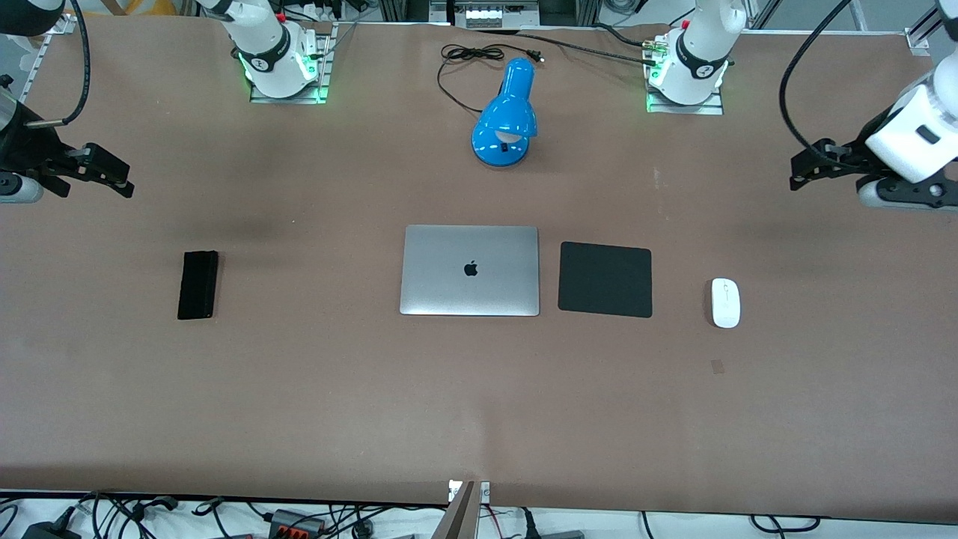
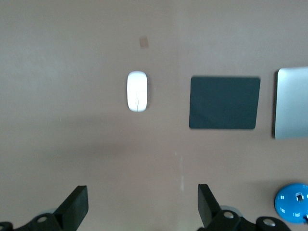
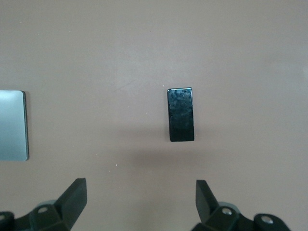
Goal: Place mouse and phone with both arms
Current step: 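Reach the left gripper to the white mouse while the right gripper reaches the phone, then grasp the mouse with the left gripper while the right gripper grasps the phone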
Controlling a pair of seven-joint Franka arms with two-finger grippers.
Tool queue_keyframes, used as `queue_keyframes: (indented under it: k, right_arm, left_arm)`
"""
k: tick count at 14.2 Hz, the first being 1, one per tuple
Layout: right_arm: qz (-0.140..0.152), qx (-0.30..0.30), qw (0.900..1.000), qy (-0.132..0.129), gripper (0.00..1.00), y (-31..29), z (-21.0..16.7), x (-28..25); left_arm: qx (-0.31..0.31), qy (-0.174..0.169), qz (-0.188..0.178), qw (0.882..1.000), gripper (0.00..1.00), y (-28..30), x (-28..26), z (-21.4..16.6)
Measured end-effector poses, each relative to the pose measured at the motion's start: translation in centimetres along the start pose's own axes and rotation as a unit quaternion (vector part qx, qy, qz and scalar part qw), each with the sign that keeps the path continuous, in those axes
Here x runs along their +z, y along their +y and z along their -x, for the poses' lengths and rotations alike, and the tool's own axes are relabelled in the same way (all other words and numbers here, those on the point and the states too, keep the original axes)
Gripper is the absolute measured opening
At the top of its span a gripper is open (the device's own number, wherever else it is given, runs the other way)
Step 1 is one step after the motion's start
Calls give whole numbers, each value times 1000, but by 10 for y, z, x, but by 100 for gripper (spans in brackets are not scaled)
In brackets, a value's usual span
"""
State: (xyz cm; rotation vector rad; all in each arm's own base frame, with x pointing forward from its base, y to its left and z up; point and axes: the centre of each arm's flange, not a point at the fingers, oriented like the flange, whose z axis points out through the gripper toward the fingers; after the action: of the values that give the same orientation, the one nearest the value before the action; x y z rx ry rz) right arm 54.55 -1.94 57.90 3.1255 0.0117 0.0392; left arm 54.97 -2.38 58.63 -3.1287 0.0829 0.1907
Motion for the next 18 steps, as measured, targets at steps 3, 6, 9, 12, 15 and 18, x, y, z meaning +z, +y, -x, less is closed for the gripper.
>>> queue_keyframes:
  k: [3,6,9,12,15,18]
  right_arm:
    - [0,1,1000,-14,100,1,-3,11]
    - [-1,3,999,-44,100,3,-11,40]
    - [-3,7,997,-77,100,8,-25,86]
    - [-3,12,996,-86,100,14,-42,131]
    - [-2,24,997,-71,100,30,-52,182]
    - [-1,34,998,-50,100,43,-47,233]
  left_arm:
    - [-10,-31,3,999,100,-12,30,-18]
    - [-23,-67,8,997,100,-31,85,-52]
    - [-30,-46,13,998,100,-52,161,-99]
    - [-27,13,12,999,100,-49,233,-121]
    - [-22,56,11,998,100,-40,295,-110]
    - [-19,62,11,998,100,-37,332,-98]
